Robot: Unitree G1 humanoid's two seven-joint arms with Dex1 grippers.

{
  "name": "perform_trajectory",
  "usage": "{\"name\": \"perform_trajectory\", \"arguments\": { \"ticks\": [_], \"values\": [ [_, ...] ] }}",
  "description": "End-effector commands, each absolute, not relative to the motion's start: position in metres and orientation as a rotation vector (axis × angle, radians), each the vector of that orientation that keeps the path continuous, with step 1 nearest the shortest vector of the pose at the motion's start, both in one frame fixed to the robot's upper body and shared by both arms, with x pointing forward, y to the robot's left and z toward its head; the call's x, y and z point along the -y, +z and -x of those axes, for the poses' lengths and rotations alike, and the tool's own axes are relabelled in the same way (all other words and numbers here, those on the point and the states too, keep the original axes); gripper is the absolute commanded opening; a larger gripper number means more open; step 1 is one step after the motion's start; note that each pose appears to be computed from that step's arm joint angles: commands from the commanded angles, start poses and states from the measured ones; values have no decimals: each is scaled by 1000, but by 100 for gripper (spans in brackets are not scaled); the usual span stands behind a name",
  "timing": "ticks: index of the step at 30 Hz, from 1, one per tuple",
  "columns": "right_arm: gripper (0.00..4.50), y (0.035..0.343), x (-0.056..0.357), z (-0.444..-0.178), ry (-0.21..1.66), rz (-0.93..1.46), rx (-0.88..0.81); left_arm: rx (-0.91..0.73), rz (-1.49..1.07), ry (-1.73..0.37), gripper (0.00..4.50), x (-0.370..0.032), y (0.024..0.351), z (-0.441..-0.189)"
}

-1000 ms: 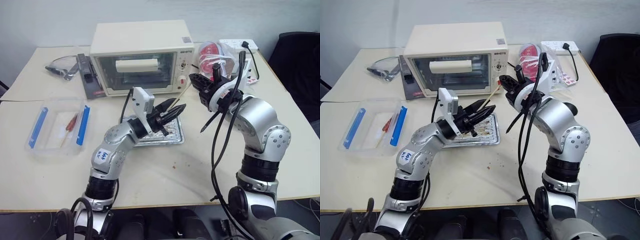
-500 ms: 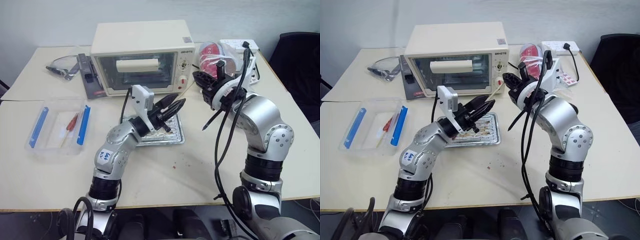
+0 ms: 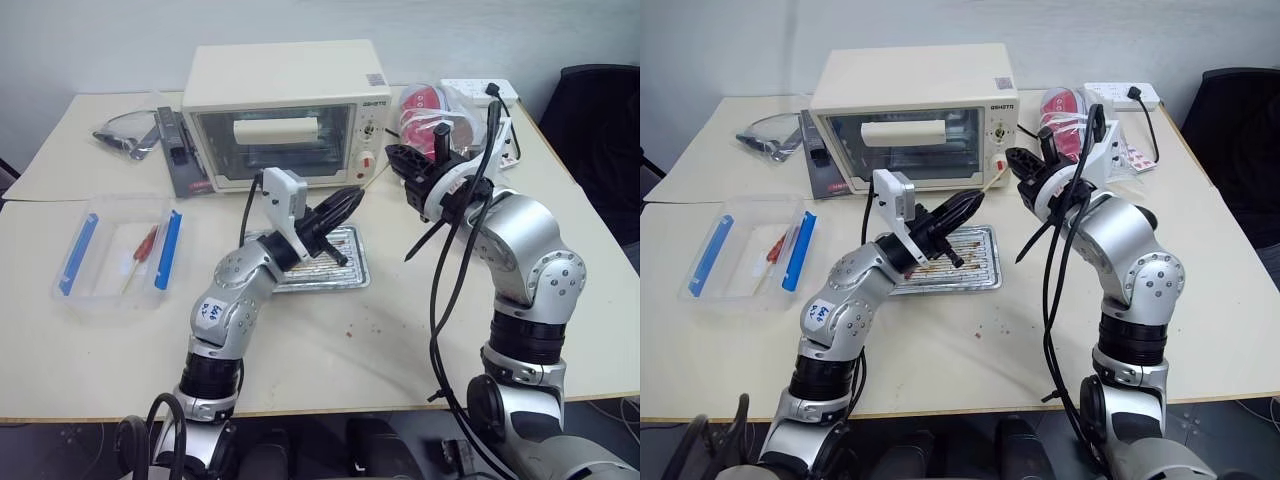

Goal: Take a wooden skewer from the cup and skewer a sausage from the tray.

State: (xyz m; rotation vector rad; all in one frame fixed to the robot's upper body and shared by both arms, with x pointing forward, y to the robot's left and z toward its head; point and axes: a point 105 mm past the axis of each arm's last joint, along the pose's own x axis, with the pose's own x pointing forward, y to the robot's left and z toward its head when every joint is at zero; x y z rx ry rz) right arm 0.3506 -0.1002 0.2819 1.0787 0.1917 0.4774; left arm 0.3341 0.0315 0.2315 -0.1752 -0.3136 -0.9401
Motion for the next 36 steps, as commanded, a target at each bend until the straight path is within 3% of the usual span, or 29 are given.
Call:
{"name": "perform_trajectory", "arguments": {
  "ticks": [1, 5, 10, 16, 22, 26, 31, 36],
  "values": [
    [119, 292, 100, -343, 519, -1053, -152, 370, 143, -931, 0, -40, 245, -334],
    [216, 292, 105, -346, 513, -878, -126, 351, 74, -931, 0, -59, 244, -333],
    [216, 283, 102, -351, 521, -490, -109, 278, -72, -933, 0, -115, 245, -316],
    [216, 250, 72, -348, 627, -128, -176, 135, -186, -819, 0, -199, 254, -291],
    [216, 222, 30, -346, 796, -17, -282, 9, -253, -793, 0, -233, 256, -255],
    [216, 211, 9, -352, 830, -9, -326, -9, -272, -745, 0, -243, 255, -245],
    [312, 197, -24, -352, 887, -19, -400, -9, -268, -691, 0, -251, 253, -239],
    [312, 181, -42, -356, 882, 0, -453, -14, -271, -672, 0, -253, 250, -237]
  ]
}}
